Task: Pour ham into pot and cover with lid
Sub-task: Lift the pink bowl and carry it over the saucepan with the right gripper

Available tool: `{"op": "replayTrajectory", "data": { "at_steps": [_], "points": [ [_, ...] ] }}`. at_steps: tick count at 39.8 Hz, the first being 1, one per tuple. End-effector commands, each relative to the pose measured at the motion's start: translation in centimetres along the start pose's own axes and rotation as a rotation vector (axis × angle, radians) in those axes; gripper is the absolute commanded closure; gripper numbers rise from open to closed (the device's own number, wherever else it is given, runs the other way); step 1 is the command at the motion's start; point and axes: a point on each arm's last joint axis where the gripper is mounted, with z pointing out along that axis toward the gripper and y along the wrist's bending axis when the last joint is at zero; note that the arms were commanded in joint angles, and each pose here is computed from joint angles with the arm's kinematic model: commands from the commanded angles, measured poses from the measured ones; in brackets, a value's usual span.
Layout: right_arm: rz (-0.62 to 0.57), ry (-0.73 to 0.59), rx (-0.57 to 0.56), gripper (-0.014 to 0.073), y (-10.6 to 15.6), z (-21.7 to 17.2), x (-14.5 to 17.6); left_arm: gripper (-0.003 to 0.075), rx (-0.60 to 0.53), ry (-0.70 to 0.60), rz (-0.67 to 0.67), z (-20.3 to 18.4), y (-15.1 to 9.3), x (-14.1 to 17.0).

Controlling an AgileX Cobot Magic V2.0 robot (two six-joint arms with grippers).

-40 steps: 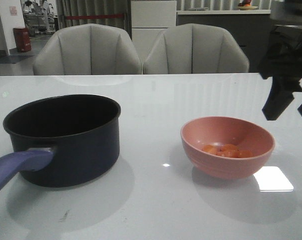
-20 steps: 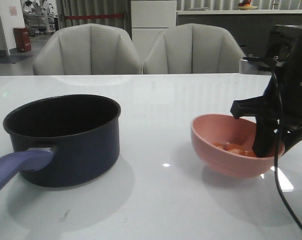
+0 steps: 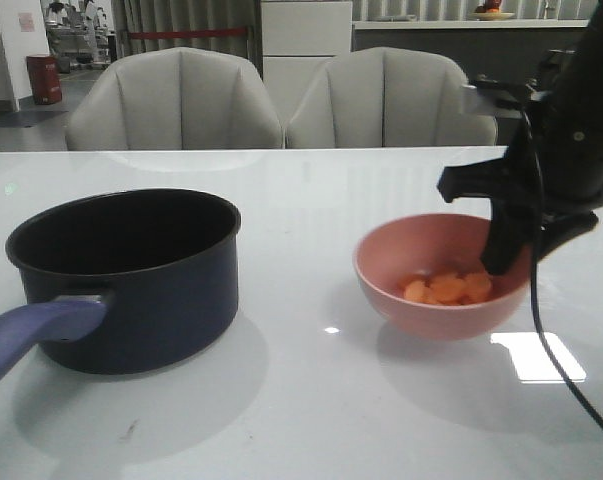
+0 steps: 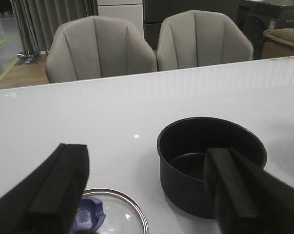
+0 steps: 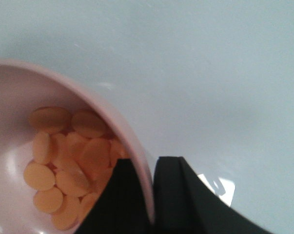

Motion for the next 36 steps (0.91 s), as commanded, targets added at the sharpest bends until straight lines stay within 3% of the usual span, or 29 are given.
{"op": "replayTrajectory", "data": {
  "at_steps": [1, 7, 16, 24, 36],
  "points": [
    [-0.09, -0.265, -0.06, 0.0461, 3.0, -4.7, -2.6, 0.0187, 0.016, -0.088, 0.001, -0.2, -0.1, -1.4],
    [-0.146, -0.462, -0.153, 0.0461, 6.9, -8.3, -3.3, 0.0187, 0.016, -0.088, 0.001, -0.2, -0.1, -1.4],
    [-0.242, -0.628, -0.265, 0.0461, 12.3, -11.0, -5.4, 0.0187, 0.016, -0.088, 0.001, -0.2, -0.1, -1.4],
    [-0.343, -0.858, -0.296, 0.0461, 15.5, -10.5, -7.1, 0.0187, 0.016, -0.088, 0.001, -0.2, -0.1, -1.4],
    [-0.465, -1.143, -0.323, 0.0461, 18.1, -8.0, -7.7, 0.0187, 0.016, -0.088, 0.001, -0.2, -0.1, -1.4]
  ]
}}
